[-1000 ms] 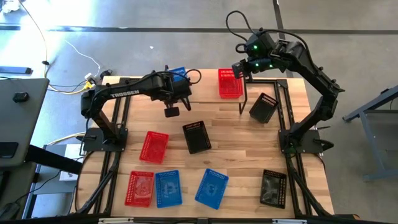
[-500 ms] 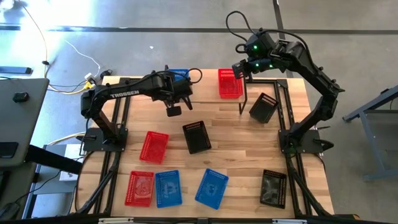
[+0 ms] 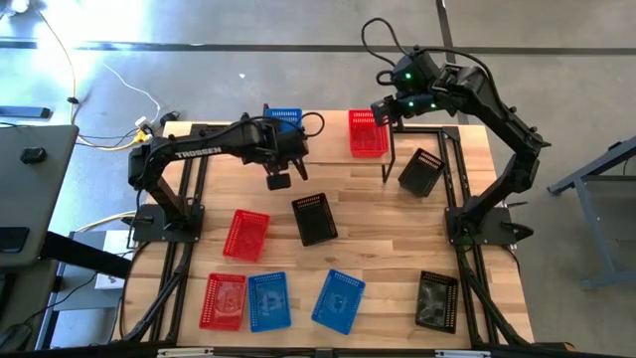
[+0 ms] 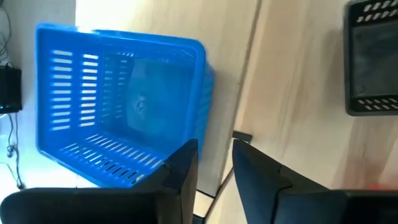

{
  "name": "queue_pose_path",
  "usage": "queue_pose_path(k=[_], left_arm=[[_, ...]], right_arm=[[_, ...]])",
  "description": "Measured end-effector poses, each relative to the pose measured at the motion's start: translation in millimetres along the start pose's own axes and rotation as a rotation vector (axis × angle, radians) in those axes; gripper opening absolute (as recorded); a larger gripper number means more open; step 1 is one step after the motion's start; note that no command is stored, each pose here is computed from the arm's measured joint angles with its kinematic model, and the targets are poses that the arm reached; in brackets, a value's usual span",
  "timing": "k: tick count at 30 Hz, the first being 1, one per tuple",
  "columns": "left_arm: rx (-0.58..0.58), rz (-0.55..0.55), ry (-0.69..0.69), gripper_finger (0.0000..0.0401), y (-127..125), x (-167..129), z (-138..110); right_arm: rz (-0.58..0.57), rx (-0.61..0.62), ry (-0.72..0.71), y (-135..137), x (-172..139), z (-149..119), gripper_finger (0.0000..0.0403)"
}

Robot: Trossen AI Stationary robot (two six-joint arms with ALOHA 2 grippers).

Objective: Stack baskets on shelf by color
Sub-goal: Put the middle black bin on the shelf

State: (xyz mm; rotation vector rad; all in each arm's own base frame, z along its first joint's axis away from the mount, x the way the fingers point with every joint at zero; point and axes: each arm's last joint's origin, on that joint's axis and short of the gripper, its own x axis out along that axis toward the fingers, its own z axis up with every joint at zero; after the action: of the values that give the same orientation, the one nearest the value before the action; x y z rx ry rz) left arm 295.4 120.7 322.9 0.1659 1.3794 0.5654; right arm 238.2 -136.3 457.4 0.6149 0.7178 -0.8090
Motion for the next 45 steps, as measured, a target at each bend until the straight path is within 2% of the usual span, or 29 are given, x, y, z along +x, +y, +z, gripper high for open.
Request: queue_pose_path(k=[8, 15, 23, 29, 33, 37, 45], left_arm=[[0.037, -0.009, 0.039, 0.0127, -5.2, -3.7, -4.9], [0.053, -0.013, 0.09, 0.0131, -1.7, -14.7, -19.2], [-0.005, -0.048, 0.015, 0.0131, 7.9, -45.0, -40.3], [-0.068, -0.186, -0.08, 0.0131, 10.3, -68.4, -57.3], [-0.073, -0.27, -0.137, 0.0131, 7.0, -82.0, -65.4], [-0.068, -0.294, -0.186, 0.0131, 3.1, -93.6, -71.8], [-0.159, -0.344, -0.25, 0.0131, -6.6, -117.0, -87.9]], right_arm=[[0.074, -0.022, 0.033, 21.9, -3.9, -12.7, 0.0083], [0.147, -0.049, 0.072, 47.0, -10.7, -30.3, 0.0083], [0.228, -0.132, 0.11, 75.0, -22.0, -54.3, 0.0083], [0.285, -0.21, 0.135, 93.3, -30.2, -72.3, 0.0083], [0.304, -0.288, 0.158, 108.9, -26.4, -84.1, 0.0083], [0.302, -0.404, 0.193, 126.9, -12.7, -96.0, 0.0083], [0.339, -0.611, 0.23, 161.0, 15.2, -117.2, 0.0092]])
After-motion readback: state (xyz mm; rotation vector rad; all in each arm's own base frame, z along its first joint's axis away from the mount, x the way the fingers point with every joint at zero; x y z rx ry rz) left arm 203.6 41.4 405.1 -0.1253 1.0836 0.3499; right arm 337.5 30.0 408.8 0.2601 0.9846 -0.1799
